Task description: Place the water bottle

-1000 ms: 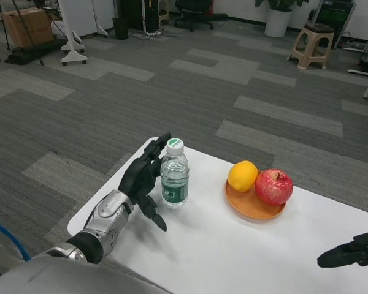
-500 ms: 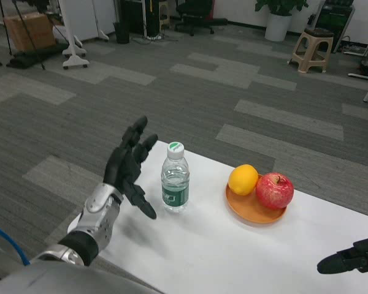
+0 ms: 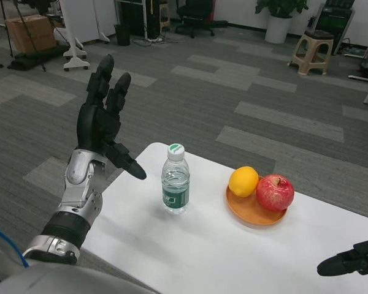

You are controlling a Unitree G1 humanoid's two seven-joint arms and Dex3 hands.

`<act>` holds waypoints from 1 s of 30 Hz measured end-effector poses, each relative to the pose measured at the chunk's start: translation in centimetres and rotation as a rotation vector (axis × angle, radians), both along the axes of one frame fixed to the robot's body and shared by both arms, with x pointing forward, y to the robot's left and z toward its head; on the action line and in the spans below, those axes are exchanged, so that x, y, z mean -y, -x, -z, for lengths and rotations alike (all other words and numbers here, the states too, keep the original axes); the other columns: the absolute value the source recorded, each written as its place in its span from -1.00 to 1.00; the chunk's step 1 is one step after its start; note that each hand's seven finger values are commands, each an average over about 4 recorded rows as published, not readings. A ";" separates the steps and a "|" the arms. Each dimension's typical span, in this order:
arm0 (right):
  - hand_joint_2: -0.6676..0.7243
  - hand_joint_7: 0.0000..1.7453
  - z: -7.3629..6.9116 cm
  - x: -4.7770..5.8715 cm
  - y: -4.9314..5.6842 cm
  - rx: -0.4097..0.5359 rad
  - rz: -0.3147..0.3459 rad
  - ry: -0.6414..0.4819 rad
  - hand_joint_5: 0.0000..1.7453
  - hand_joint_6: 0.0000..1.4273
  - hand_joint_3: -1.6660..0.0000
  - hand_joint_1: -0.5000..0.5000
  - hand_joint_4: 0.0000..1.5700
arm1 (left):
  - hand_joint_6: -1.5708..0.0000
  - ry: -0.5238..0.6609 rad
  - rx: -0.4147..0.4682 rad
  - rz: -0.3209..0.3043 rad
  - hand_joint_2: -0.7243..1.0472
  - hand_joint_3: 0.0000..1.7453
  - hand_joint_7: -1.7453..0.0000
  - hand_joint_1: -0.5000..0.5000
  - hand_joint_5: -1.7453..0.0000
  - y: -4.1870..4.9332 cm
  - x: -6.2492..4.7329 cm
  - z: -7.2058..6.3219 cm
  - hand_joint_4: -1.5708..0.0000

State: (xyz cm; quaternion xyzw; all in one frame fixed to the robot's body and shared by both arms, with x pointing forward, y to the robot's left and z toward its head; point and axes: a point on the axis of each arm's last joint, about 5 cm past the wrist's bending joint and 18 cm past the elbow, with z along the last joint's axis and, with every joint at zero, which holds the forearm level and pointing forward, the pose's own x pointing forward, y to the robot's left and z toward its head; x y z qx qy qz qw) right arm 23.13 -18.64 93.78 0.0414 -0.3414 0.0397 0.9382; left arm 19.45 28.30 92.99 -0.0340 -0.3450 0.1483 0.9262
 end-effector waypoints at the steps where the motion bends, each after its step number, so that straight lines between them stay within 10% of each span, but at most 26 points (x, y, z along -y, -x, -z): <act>1: 0.82 -1.00 0.0 0.0 0.0 0.000 0.000 0.000 -1.00 -1.00 1.00 -0.25 -1.00 | 1.00 -0.005 0.013 0.003 -1.00 -0.90 0.84 -1.00 0.65 -0.06 0.1 -0.3 1.00; 30: 0.82 -1.00 -1.7 0.7 -1.0 0.064 0.011 0.034 -1.00 -1.00 1.00 -0.25 -1.00 | 1.00 -0.033 -0.006 0.104 -1.00 -0.90 0.84 -1.00 0.76 -1.06 1.2 -1.9 1.00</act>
